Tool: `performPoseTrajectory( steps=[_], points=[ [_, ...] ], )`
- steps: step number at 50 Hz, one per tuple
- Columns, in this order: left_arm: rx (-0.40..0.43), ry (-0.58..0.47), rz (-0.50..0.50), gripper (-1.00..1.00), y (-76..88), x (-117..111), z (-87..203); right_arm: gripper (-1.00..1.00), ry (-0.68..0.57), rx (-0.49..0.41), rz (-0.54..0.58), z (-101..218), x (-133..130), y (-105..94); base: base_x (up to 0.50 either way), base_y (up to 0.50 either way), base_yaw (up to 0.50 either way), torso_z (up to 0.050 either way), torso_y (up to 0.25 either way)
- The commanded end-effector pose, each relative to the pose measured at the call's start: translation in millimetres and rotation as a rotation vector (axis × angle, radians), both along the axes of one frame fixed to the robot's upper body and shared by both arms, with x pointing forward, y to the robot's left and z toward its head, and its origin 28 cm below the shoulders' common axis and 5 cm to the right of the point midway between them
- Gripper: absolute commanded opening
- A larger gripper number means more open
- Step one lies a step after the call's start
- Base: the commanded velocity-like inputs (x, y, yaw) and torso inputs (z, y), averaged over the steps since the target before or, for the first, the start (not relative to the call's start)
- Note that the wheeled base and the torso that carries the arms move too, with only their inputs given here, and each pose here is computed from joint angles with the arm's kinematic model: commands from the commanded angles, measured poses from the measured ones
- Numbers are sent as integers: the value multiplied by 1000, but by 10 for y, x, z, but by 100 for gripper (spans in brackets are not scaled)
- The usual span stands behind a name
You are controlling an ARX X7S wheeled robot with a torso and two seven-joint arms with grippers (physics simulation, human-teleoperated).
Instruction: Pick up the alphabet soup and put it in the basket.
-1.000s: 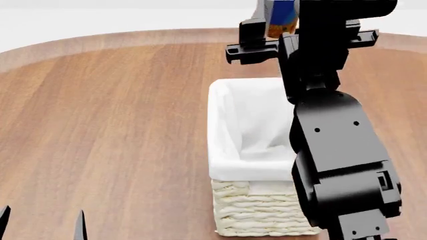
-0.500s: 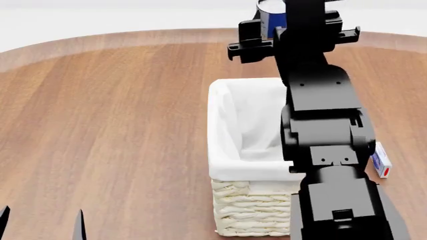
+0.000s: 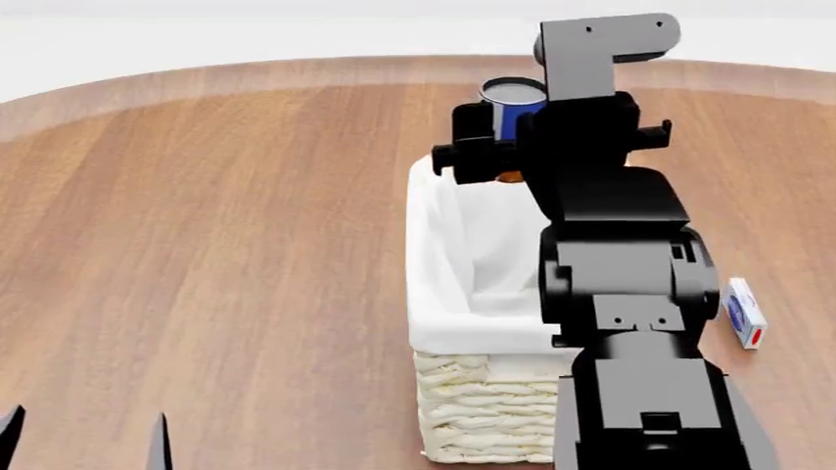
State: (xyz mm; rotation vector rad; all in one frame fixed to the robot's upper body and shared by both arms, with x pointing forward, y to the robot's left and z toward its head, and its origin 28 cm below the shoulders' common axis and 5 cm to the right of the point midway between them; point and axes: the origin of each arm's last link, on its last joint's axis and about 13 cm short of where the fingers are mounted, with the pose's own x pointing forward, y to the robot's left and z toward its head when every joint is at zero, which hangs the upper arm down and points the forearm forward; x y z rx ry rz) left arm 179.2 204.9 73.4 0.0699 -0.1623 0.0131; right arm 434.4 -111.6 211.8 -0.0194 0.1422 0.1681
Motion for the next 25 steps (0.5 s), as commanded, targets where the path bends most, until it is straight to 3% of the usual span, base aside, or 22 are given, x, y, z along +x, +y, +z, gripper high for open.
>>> performPoseTrajectory(
  steps=[1,25],
  points=[
    [2,7,-5,100,-8,3,-15,-100,9,14,-35,-100,-15,-32,0,0,0,0,0],
    [3,15,-6,100,-8,23,-19,-100,114,18,-58,-514,-112,-7,0,0,0,0,1]
  ],
)
